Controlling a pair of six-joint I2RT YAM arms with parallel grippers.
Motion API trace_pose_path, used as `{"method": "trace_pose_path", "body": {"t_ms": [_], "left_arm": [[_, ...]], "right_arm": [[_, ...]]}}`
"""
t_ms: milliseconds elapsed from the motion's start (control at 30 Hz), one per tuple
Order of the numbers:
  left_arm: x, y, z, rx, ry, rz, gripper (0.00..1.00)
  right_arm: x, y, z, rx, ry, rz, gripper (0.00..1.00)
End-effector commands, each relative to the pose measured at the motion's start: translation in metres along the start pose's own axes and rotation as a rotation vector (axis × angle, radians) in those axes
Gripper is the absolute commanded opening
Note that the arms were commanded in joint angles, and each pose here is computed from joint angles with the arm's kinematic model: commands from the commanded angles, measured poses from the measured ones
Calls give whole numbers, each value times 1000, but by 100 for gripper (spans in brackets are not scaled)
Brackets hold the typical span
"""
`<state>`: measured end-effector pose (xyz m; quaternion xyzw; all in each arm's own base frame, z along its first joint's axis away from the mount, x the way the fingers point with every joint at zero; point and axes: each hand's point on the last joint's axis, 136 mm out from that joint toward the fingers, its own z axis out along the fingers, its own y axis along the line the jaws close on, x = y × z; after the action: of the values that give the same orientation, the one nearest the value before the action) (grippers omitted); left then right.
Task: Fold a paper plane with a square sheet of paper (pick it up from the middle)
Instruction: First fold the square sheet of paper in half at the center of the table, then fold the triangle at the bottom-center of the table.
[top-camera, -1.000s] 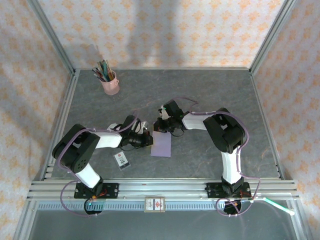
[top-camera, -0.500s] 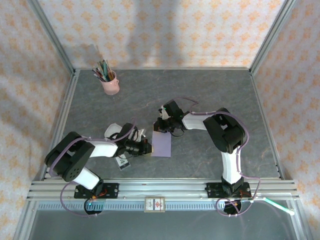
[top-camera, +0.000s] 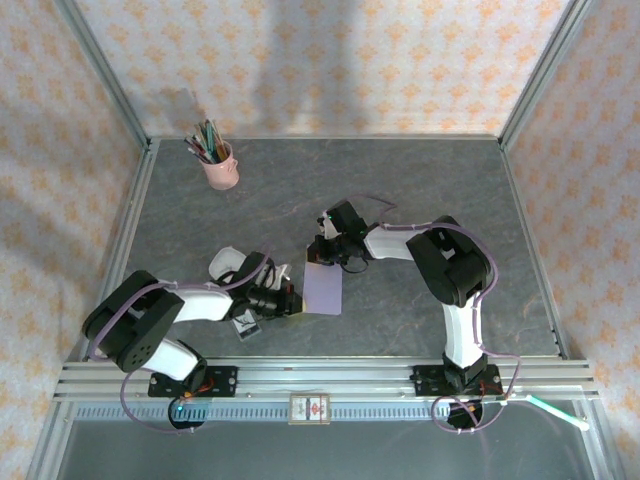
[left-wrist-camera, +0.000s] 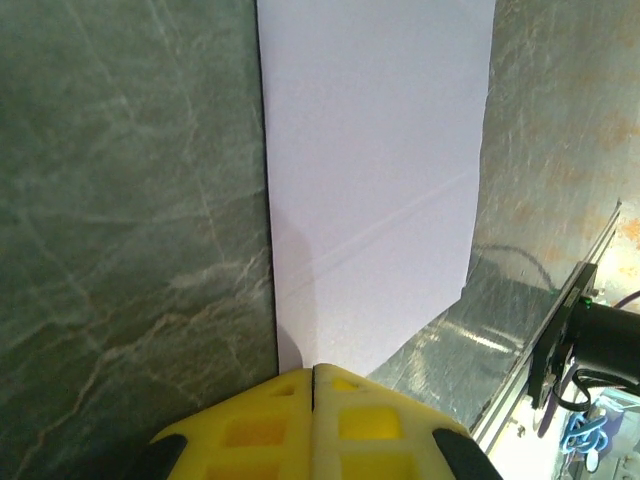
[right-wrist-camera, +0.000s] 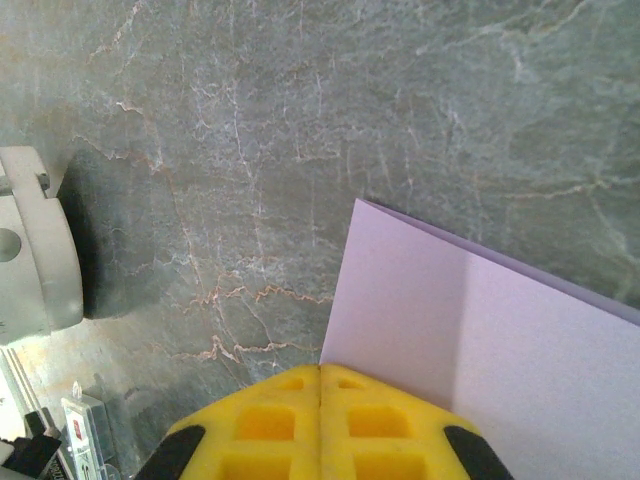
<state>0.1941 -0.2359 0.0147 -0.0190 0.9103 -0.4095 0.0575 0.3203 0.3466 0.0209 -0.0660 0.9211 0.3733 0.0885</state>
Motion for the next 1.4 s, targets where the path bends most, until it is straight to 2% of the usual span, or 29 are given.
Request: {"method": "trace_pose_path", "body": {"t_ms": [0,133,233,400,533,633,733,833,900,1033,1367], "left_arm": [[41,26,-2,-83,126,-91,0],[41,18,-6,-63,126,-78,0],[29,-3,-13,-18,91,-28,0],[-13,-35,-36,-15,-69,68,9],[-41,-36,-52,-59,-203,56,14],[-52,-44,-53,-27,-249,28,15],[-56,-56,-43,38,-261,-1,17],[-63,-71,-27,70,-258,21,17],[-70,-74,-17,57,-249,28,17],[-83,-60,3,-27,-229,35,17],[-80,-28,34,-122,-147,26,15]], "right_arm": [[34,-64,6,224,84,92,1],[36,-64,7,225,90,89,1],[35,-60,8,208,98,74,1],[22,-28,0,129,95,-26,4],[12,4,-22,64,70,-119,9],[9,22,-46,40,31,-167,17],[11,15,-76,121,-44,-170,24],[20,-21,-106,322,-120,-114,30],[35,-31,-119,365,-138,-81,33],[58,-22,-128,303,-184,-31,41],[103,-7,-108,171,-169,44,43]]}}
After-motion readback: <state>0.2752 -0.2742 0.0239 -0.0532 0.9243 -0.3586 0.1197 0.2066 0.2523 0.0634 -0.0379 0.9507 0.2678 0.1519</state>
